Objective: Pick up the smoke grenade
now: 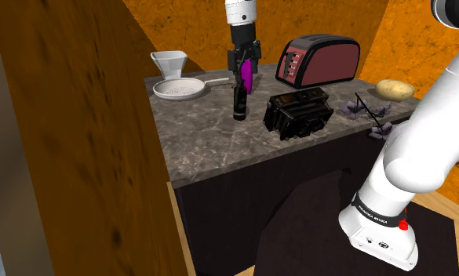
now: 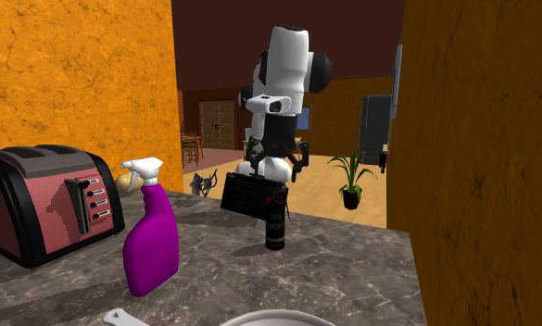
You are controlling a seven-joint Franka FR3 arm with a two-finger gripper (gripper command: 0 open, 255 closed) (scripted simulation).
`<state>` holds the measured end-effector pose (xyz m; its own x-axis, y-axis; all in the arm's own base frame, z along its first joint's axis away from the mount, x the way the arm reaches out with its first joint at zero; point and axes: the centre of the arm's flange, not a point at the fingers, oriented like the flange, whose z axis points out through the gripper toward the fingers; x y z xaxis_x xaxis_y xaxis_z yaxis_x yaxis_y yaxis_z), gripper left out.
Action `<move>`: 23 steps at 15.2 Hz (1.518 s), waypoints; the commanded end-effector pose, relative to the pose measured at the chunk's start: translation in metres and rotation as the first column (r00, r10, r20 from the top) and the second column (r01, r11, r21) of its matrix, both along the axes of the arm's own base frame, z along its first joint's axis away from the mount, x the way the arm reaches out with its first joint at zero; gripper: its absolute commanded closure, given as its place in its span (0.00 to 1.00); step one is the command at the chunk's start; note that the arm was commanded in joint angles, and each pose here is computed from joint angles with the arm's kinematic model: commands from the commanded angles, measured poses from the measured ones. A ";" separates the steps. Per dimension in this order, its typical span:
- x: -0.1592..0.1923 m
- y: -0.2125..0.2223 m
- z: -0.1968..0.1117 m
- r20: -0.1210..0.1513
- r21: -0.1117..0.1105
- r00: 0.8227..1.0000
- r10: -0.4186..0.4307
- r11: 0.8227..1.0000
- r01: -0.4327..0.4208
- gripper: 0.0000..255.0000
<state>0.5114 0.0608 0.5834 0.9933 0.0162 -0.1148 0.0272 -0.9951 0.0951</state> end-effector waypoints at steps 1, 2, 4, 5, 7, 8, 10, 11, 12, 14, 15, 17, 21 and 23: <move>0.026 0.007 0.000 -0.008 -0.013 1.000 -0.007 1.000 0.007 0.00; 0.026 0.007 -0.005 -0.008 -0.013 1.000 -0.007 1.000 0.007 0.00; 0.026 0.007 -0.016 -0.008 -0.013 1.000 -0.007 1.000 0.007 0.00; 0.026 0.007 -0.021 -0.008 -0.013 1.000 -0.007 1.000 0.007 0.00; 0.026 0.007 -0.032 -0.008 -0.013 1.000 -0.007 1.000 0.007 0.00; 0.026 0.007 -0.037 -0.008 -0.013 1.000 -0.007 1.000 0.007 0.00; 0.026 0.007 -0.040 -0.008 -0.013 1.000 -0.007 1.000 0.007 0.00; 0.027 0.007 -0.040 -0.008 -0.013 1.000 -0.007 1.000 0.007 1.00; 0.027 0.007 -0.040 -0.008 -0.013 1.000 -0.007 1.000 0.007 1.00; 0.027 0.007 -0.040 -0.008 -0.013 1.000 -0.007 1.000 0.007 1.00; 0.027 0.007 -0.040 -0.008 -0.013 1.000 -0.007 1.000 0.007 1.00; 0.027 0.007 -0.040 -0.008 -0.013 1.000 -0.007 1.000 0.007 1.00; 0.026 0.007 -0.035 -0.008 -0.013 1.000 -0.007 1.000 0.007 1.00; 0.026 0.007 -0.024 -0.008 -0.013 1.000 -0.007 1.000 0.007 1.00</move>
<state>0.5373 0.0692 0.5553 0.9925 0.0081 -0.1219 0.0212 -0.9940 0.1071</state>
